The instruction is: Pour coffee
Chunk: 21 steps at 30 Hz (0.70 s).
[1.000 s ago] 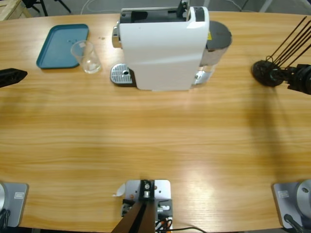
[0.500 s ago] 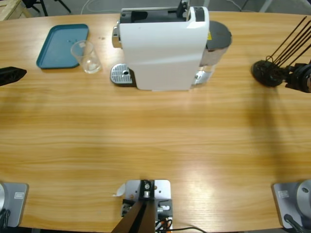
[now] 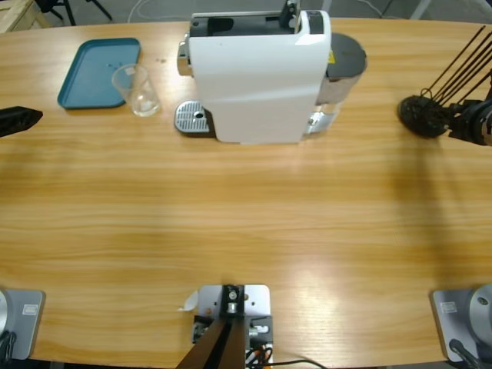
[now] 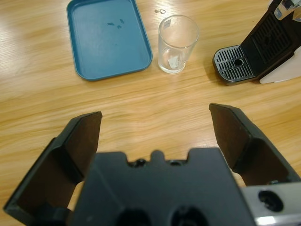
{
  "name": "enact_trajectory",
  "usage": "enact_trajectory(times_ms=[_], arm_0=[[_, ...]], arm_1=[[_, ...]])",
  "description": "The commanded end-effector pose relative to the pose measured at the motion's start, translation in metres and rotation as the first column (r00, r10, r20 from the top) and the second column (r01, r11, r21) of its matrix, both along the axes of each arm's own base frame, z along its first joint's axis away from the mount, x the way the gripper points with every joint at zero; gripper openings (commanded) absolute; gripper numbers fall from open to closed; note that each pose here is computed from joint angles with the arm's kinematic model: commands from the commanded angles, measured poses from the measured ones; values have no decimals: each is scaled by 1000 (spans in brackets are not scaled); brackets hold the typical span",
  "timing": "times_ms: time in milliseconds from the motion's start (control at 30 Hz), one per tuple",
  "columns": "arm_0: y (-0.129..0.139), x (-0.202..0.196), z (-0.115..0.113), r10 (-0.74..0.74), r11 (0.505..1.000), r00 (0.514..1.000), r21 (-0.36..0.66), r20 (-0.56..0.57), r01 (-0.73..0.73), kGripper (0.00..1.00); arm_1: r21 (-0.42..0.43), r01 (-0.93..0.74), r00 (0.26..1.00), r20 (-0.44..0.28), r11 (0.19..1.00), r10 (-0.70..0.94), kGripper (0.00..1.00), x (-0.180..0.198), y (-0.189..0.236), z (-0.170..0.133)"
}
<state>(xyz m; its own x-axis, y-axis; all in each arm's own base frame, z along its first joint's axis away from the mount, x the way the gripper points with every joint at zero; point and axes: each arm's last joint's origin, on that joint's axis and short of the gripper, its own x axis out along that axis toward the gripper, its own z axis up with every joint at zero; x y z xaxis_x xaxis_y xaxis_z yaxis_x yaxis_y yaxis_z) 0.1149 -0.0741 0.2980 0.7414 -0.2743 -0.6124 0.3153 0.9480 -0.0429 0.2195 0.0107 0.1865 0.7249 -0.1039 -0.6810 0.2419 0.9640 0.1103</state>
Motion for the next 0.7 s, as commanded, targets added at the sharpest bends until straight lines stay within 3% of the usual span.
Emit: enact_trajectory(times_ms=[33,467,633,700], arm_0=[[4,-2,-10,10,1000,1000,27,-6,-10,1000],[4,-2,-10,11,1000,1000,26,-6,-11,1000],[4,-2,-11,10,1000,1000,28,-7,-10,1000],[4,-2,-11,10,1000,1000,28,-7,-10,1000]], arm_1=[[-1,35,998,-51,999,-35,494,-1,-6,-12],[-4,33,997,-64,999,-34,494,4,-6,-17],[-18,18,998,-60,1000,-19,445,4,-6,-17],[-27,2,998,-60,1000,-4,113,4,-6,-17]])
